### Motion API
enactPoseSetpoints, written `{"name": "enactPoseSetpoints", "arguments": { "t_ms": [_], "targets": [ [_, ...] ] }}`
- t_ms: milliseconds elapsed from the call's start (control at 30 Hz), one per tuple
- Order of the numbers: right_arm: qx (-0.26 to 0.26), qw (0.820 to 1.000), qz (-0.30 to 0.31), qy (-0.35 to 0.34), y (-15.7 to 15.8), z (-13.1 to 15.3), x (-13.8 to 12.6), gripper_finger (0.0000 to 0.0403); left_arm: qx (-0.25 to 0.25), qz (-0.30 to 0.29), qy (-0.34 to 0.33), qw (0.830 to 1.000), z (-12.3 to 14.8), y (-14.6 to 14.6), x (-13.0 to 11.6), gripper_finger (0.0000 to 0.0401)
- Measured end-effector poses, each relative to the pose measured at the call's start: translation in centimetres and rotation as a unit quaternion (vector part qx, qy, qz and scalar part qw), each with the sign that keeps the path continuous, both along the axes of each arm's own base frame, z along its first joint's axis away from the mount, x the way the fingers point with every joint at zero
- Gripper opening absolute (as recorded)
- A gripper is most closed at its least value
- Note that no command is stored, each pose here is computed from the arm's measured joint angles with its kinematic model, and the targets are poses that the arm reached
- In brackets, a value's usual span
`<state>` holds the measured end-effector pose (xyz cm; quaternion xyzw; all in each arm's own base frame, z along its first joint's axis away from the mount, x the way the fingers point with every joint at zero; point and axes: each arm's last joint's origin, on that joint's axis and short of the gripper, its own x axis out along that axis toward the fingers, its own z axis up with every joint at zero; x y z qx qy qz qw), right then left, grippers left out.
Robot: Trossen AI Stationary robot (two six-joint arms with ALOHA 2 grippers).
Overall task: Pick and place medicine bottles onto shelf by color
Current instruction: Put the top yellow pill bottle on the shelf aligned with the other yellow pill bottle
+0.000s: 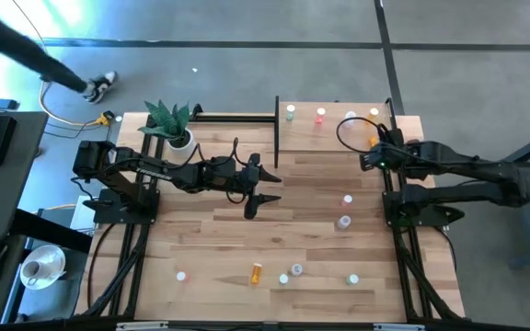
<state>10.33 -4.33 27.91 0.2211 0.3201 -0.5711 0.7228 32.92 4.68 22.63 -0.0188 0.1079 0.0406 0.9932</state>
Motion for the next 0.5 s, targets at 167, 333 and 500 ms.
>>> {"name": "enactPoseSetpoints", "arguments": {
  "t_ms": [167, 333, 500],
  "targets": [
    [0.009, 0.999, -0.005, 0.031, -0.3, -0.7, 1.2, 0.0154, 0.000, 0.000, 0.000, 1.000, 0.0, 0.0, 0.0, 0.0241],
    [0.015, 0.998, -0.007, 0.053, -0.5, -1.2, 2.0, 0.0154, 0.000, 0.000, 0.000, 1.000, 0.0, 0.0, 0.0, 0.0241],
    [0.021, 0.998, -0.019, 0.062, -0.5, -1.5, 2.3, 0.0154, 0.000, 0.000, 0.000, 1.000, 0.0, 0.0, 0.0, 0.0241]
  ]
}}
